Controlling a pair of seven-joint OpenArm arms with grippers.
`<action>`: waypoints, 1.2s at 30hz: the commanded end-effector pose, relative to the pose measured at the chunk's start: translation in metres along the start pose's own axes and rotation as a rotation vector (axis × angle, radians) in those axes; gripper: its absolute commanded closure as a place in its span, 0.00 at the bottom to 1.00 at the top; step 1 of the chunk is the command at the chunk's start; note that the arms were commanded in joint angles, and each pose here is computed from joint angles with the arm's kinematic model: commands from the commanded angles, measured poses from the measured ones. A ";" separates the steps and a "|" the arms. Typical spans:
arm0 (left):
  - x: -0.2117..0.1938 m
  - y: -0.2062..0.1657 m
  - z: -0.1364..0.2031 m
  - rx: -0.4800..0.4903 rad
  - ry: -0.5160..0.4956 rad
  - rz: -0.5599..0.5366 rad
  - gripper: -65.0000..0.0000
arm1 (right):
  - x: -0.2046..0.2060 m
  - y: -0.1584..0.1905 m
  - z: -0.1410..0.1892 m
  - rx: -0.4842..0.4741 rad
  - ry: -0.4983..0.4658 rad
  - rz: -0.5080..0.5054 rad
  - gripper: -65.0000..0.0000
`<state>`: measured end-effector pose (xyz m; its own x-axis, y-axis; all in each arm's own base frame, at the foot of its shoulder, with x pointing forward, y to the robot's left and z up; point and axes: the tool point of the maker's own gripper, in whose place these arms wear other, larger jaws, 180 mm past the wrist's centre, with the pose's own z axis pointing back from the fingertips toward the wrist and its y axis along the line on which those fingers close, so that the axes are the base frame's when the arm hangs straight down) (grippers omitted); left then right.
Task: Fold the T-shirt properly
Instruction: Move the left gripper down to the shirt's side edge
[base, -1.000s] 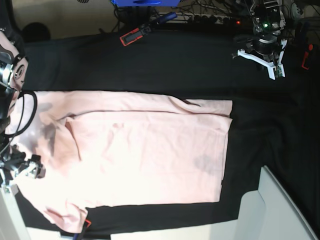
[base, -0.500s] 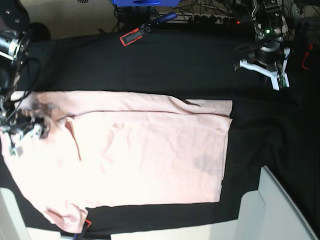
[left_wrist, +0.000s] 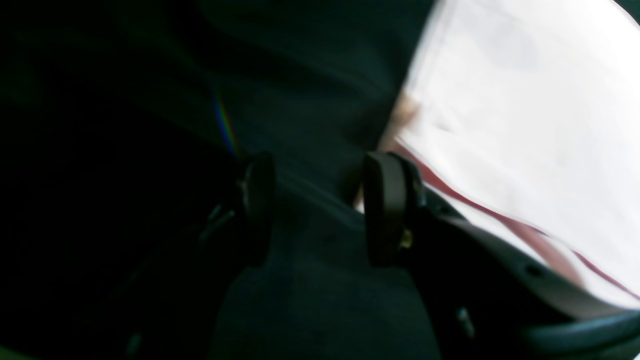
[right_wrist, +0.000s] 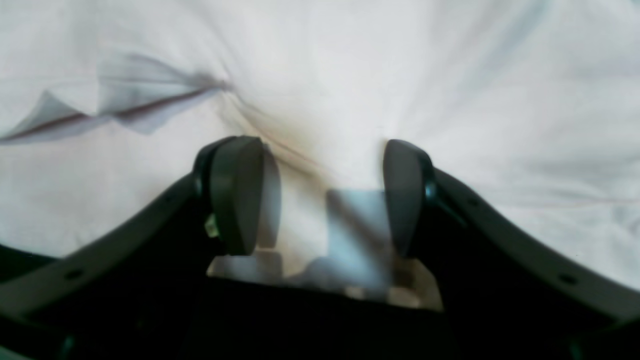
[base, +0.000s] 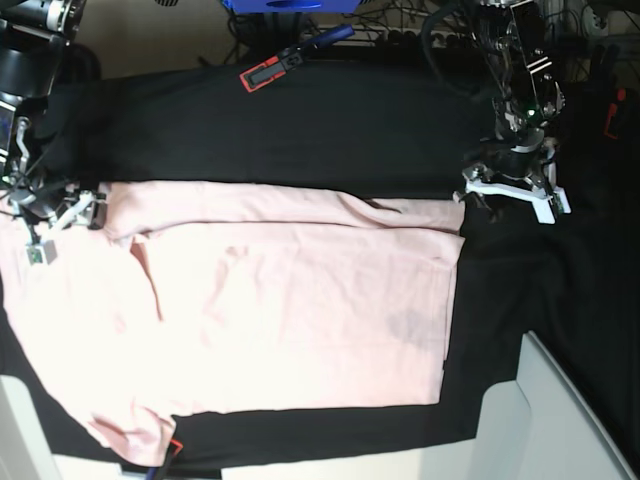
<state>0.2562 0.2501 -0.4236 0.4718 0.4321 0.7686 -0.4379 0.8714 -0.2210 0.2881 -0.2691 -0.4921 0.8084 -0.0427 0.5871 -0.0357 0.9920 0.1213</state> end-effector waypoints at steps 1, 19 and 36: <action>0.012 -0.006 -0.004 -0.026 -0.039 0.039 0.56 | 0.013 -0.004 0.003 -0.004 -0.027 0.010 0.46; -0.001 -0.048 -0.041 -0.195 0.027 0.238 0.56 | -0.001 -0.002 0.003 0.000 -0.001 0.006 0.46; -0.013 -0.058 -0.062 -0.195 0.081 0.278 0.56 | -0.003 0.004 0.001 0.010 -0.001 -0.001 0.46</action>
<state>0.3103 0.2052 -0.4717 0.4549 0.6705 0.5861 -0.4317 0.7416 -0.5134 0.2839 -0.2644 -0.4953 0.8035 -0.0548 0.5928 -0.0301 0.9907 0.1325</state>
